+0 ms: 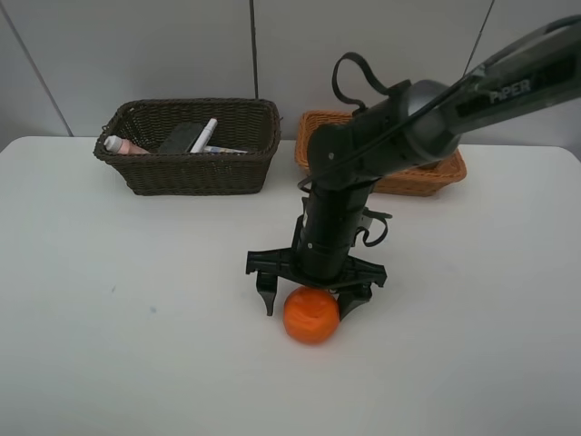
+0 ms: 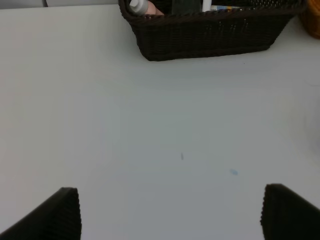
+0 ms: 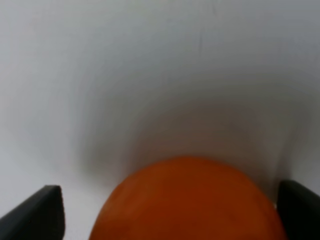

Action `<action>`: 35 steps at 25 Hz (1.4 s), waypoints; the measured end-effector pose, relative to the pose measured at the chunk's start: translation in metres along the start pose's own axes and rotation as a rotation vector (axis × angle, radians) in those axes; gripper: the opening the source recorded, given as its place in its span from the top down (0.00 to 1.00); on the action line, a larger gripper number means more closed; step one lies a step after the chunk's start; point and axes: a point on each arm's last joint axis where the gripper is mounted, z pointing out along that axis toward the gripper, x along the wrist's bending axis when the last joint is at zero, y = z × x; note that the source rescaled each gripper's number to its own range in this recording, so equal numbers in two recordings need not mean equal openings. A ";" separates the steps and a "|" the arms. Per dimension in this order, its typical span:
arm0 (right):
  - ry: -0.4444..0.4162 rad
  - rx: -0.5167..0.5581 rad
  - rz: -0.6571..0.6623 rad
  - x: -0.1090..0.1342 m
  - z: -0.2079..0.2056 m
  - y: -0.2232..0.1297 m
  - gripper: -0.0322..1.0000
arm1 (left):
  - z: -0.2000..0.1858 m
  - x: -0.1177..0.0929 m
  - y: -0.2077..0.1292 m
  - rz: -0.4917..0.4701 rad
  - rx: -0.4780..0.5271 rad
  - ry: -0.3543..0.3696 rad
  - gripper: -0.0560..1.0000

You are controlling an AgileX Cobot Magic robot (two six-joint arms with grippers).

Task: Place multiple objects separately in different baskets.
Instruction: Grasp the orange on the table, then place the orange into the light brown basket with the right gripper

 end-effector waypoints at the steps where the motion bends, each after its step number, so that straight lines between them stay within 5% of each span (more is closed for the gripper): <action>1: -0.002 0.003 0.000 0.000 0.000 0.000 0.04 | 0.000 0.000 0.000 0.000 0.000 0.000 0.06; 10: -0.024 0.035 -0.004 -0.002 0.000 -0.003 0.41 | 0.000 0.000 0.000 0.000 0.000 0.000 0.06; 19: -0.021 0.042 -0.068 -0.001 -0.011 -0.005 0.41 | 0.000 0.000 0.000 0.000 0.000 0.000 0.06; 25: 0.031 -0.137 -0.202 0.012 -0.096 0.017 0.41 | 0.000 0.000 0.000 0.000 0.000 0.000 0.06; 30: -0.008 -0.296 -0.206 -0.021 -0.146 0.072 0.41 | 0.000 0.000 0.000 0.000 0.000 0.000 0.06; 35: 0.026 -0.389 -0.182 -0.059 -0.151 0.136 0.41 | 0.000 0.000 0.000 0.000 0.000 0.000 0.06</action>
